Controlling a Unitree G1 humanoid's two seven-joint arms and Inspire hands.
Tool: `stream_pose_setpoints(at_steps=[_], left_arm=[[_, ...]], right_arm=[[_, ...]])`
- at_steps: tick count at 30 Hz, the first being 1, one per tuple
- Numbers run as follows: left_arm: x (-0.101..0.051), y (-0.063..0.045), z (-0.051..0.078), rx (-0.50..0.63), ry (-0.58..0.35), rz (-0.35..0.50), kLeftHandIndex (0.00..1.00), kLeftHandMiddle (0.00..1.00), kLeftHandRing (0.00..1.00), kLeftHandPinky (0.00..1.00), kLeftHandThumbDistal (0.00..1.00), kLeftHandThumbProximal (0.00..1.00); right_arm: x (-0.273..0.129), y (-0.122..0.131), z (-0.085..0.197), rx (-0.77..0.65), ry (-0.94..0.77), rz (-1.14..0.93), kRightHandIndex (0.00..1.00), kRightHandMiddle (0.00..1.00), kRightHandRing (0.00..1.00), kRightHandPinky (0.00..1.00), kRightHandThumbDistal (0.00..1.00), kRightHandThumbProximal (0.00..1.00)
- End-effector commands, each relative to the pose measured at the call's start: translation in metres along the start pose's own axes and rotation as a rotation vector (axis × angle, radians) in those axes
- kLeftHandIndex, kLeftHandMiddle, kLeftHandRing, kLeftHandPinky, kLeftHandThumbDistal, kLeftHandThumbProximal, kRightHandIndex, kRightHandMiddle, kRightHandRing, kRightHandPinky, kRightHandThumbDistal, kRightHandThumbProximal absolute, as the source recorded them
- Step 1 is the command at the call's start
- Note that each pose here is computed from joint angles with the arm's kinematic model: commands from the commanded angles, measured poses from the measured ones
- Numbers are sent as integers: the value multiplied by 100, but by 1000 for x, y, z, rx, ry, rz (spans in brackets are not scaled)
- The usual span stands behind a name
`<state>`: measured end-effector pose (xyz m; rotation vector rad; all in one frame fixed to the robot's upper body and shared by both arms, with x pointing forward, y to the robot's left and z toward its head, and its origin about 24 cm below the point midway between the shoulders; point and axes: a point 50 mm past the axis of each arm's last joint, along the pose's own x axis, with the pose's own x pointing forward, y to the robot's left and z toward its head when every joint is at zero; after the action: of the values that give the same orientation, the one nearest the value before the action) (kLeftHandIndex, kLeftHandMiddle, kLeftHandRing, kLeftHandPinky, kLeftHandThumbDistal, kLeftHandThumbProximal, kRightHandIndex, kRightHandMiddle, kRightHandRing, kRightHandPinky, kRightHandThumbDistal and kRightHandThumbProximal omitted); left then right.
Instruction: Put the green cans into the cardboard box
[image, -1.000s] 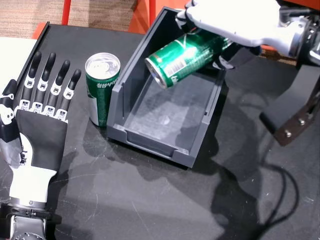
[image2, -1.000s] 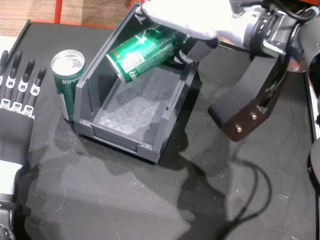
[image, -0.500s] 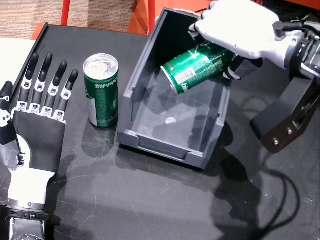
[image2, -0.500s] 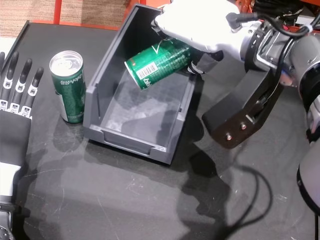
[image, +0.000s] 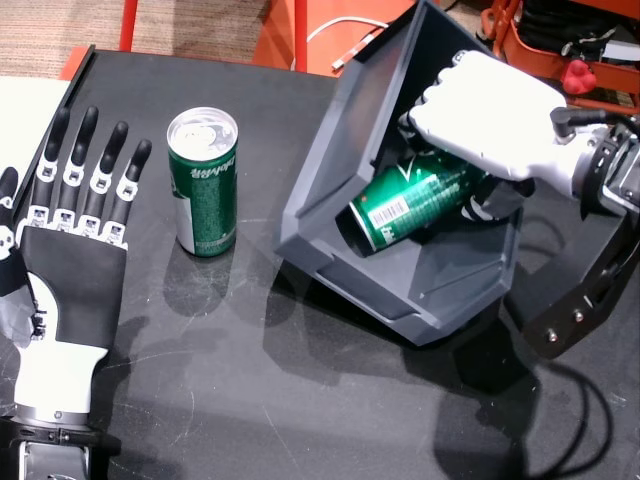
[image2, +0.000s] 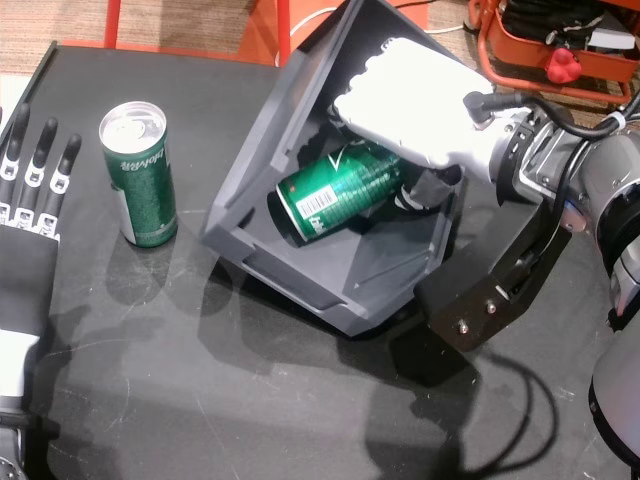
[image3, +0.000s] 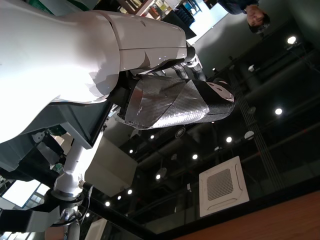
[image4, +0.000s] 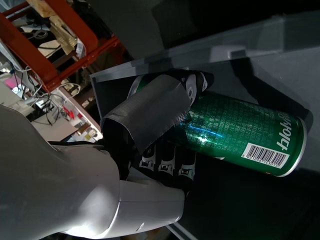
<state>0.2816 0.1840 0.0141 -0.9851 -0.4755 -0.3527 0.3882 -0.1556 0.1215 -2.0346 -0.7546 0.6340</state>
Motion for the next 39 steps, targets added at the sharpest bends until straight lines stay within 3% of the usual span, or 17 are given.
stream_pose_setpoints(at_steps=[1,2,4,7,9,12,19,28,33,39], left_arm=[[-7,-2,-9,-16,10,20,88,88,93,90,39,86],[-7,-2,-9,-19,11,23,88,88,93,90,40,85],[-7,-1,-10,-34,12,29,87,86,92,89,40,81],[-7,-1,-11,-32,13,32,86,85,92,88,40,83],[-7,-1,-12,-21,15,38,86,86,92,88,40,85],[-7,-1,-14,-4,21,44,86,86,92,90,41,87],[-5,2,-17,-6,26,38,86,87,94,88,42,87],[-4,5,-18,-33,30,36,88,88,95,86,41,80],[-2,8,-20,-73,38,44,88,87,95,85,44,72],[3,9,-22,-54,54,40,88,87,96,84,47,68]], right_arm=[[-3,9,5,-11,-10,14,29,35,37,39,100,33],[-3,9,5,-15,-7,23,39,41,40,42,100,31],[-3,8,3,-17,-1,34,57,54,53,52,100,48],[-3,7,-2,-22,20,51,72,67,72,65,100,59],[-3,4,-6,-40,41,62,78,77,83,72,100,64],[-3,0,-14,-57,79,79,82,86,90,80,100,68],[-5,-9,-28,-82,125,73,84,88,88,82,100,75],[-7,-16,-36,-108,150,46,81,86,86,81,100,71],[-5,-29,-40,18,198,-80,76,78,79,76,100,67],[-5,-58,-55,153,280,-269,75,74,77,77,100,80]])
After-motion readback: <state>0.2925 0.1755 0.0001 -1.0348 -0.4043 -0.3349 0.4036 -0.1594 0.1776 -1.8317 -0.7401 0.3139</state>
